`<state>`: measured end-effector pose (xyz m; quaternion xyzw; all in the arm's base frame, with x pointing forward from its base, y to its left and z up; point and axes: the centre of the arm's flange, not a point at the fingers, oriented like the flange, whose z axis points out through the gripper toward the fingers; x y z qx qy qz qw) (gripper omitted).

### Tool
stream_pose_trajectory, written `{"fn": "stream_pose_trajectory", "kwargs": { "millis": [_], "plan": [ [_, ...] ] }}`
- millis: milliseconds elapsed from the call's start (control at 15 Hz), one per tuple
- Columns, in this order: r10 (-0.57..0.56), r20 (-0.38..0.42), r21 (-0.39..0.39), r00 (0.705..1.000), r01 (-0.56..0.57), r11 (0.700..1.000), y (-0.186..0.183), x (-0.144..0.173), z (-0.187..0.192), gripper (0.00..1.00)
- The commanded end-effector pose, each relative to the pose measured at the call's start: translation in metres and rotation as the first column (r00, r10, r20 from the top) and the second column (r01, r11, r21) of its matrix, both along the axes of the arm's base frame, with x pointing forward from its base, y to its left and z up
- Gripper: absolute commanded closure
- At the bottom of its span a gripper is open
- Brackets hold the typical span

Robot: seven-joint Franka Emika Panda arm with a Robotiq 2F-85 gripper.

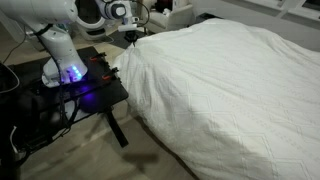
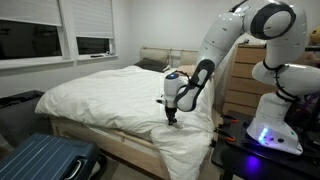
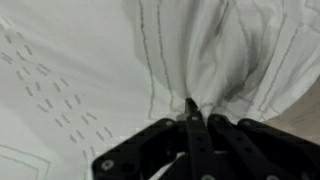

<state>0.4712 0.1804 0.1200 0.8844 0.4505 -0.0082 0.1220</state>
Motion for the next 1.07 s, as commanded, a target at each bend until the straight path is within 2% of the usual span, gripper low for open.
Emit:
{"fn": "stream_pose_trajectory", "kwargs": {
  "millis": [0,67,200,333,533,733,800,1000],
  "plan": [
    [0.051,-0.085,0.116,0.995,-0.041,0.992,0.056,-0.047,0.018,0.99],
    [0.054,-0.086,0.117,0.995,-0.043,0.992,0.056,-0.047,0.019,0.72],
    [0.074,-0.105,0.143,0.992,-0.058,0.988,0.069,-0.056,0.017,0.66],
    [0.100,-0.162,0.204,0.982,-0.066,0.977,0.113,-0.086,0.026,0.50],
    [0.104,-0.191,0.236,0.976,-0.057,0.970,0.146,-0.115,0.038,0.28],
    [0.079,-0.164,0.198,0.983,-0.046,0.979,0.130,-0.122,0.038,0.05],
    [0.059,-0.152,0.166,0.987,-0.033,0.986,0.117,-0.121,0.035,0.01],
    [-0.032,-0.070,0.089,0.997,0.038,0.995,0.087,-0.121,0.015,0.00]
  ]
}}
